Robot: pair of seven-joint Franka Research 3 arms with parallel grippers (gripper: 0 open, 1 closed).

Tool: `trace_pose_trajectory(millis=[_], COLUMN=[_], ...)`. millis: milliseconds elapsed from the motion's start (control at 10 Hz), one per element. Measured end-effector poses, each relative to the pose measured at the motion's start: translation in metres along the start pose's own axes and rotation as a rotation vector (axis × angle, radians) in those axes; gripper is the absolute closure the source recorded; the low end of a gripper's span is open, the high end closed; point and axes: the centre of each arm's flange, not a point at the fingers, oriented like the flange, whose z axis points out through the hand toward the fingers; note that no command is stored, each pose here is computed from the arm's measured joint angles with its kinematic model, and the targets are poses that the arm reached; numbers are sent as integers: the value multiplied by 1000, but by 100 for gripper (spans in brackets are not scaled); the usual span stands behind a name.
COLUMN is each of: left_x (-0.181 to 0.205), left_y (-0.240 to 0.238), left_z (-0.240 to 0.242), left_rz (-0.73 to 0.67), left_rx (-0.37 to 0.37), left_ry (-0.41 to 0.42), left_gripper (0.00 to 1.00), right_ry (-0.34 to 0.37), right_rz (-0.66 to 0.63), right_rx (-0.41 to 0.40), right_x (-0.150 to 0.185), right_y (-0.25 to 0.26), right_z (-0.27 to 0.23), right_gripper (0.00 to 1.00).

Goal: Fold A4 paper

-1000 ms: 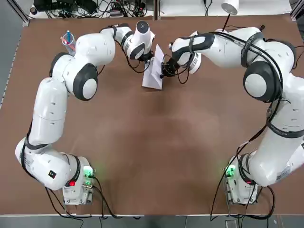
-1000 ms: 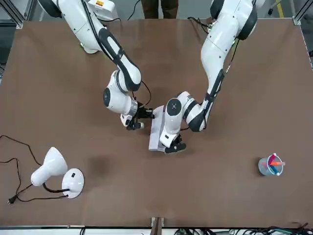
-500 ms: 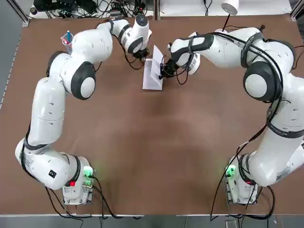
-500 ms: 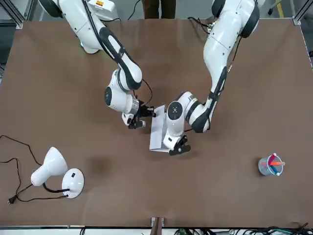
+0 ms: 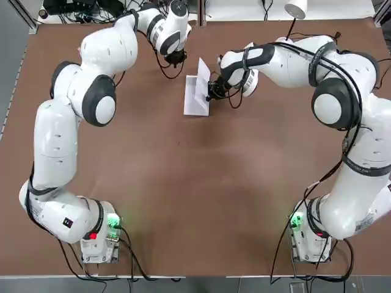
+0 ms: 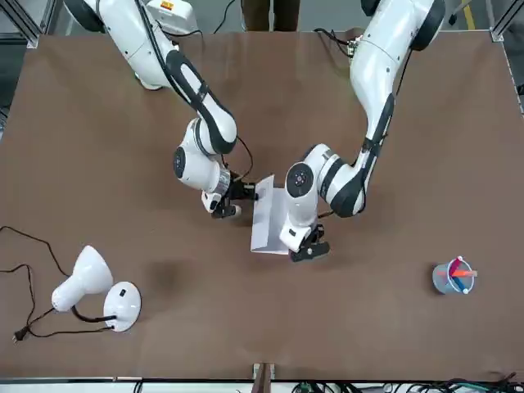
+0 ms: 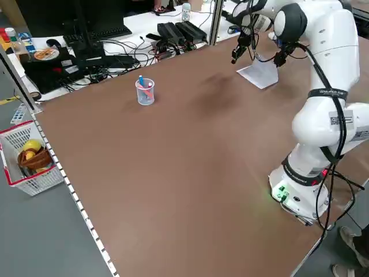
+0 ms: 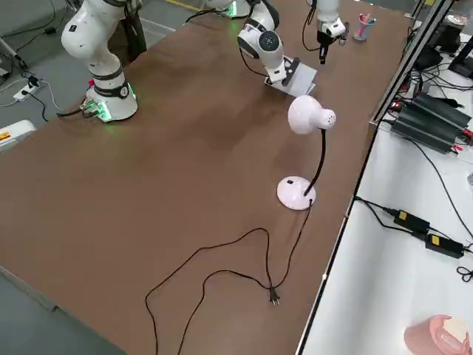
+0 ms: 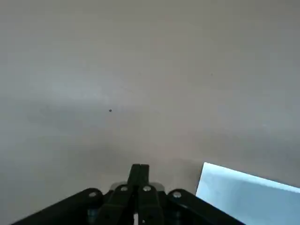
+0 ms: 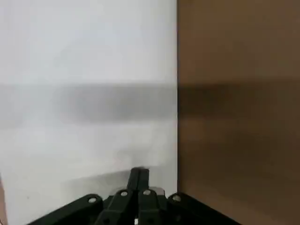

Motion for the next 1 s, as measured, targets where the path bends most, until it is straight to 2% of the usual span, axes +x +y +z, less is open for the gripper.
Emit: trace_pose_trajectory(millis=[300, 1000], left_x=[4, 22], left_y=[-5, -27], left_z=[1, -22], left_rz=[-11, -38], left_rx=[-2, -10], left_ry=[-5, -45], left_gripper=[99, 98], right_ry=[13, -28], right_rz=[3, -10], right_rx=[-16, -35], right_x=[-4, -25], right_y=[6, 7], right_z=[12, 32], right_gripper=[97, 97])
